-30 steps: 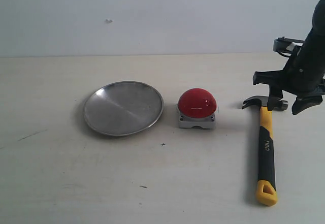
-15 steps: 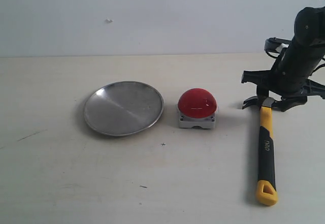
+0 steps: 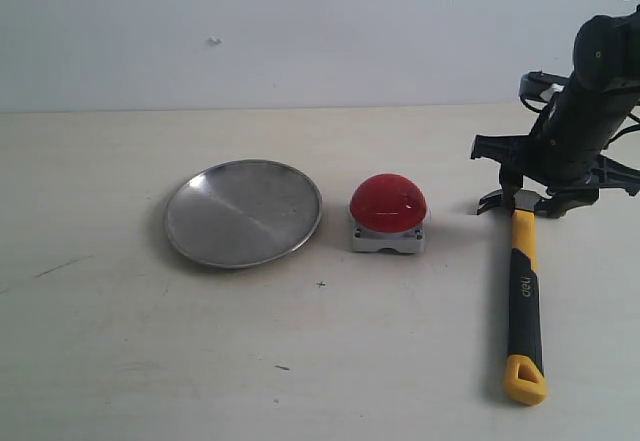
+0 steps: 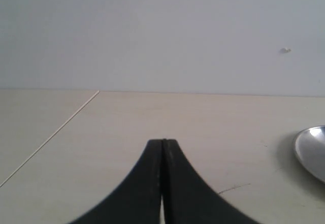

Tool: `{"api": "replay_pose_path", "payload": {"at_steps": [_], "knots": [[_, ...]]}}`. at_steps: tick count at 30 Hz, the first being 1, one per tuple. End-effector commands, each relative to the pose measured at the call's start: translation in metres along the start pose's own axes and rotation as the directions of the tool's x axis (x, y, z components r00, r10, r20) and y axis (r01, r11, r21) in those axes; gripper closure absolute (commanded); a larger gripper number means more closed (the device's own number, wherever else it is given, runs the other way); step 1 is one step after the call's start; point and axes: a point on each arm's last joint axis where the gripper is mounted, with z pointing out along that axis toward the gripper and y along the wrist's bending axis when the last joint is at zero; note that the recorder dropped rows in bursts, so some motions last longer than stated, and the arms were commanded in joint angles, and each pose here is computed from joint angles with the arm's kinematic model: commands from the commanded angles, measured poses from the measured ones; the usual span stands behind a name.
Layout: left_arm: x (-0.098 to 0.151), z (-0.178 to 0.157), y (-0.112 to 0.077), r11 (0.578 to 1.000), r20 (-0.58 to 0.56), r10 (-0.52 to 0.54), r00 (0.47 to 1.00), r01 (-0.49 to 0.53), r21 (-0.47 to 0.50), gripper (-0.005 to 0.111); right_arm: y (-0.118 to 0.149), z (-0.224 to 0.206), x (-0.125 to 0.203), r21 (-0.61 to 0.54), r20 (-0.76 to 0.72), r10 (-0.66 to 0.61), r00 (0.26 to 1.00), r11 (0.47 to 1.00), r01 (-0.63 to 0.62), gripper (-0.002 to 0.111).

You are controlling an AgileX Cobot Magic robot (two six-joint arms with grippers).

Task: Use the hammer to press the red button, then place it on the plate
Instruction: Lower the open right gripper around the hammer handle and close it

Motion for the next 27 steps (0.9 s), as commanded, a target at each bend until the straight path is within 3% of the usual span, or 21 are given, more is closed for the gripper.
{"api": "replay_pose_path", "payload": {"at_steps": [1,6,18,27], "knots": [[-0.001,-0.001,0.0,1.0,0.007,-0.008,1.0,0.008,-0.003,0.107,0.002,0.011,-0.003,0.031,-0.046,-0.006,0.999,1.0,0.008,0.054],[-0.001,-0.001,0.0,1.0,0.007,-0.008,1.0,0.008,-0.003,0.107,0.002,0.014,-0.006,0.041,-0.057,-0.027,0.998,0.999,0.029,0.054],[-0.001,-0.001,0.0,1.0,0.007,-0.008,1.0,0.008,-0.003,0.107,0.011,0.014,-0.015,-0.051,0.042,0.014,0.999,0.999,-0.012,0.054],[-0.001,-0.001,0.0,1.0,0.007,-0.008,1.0,0.008,-0.003,0.107,0.013,0.002,-0.013,-0.071,0.006,0.03,1.0,0.997,-0.029,0.054]]}}
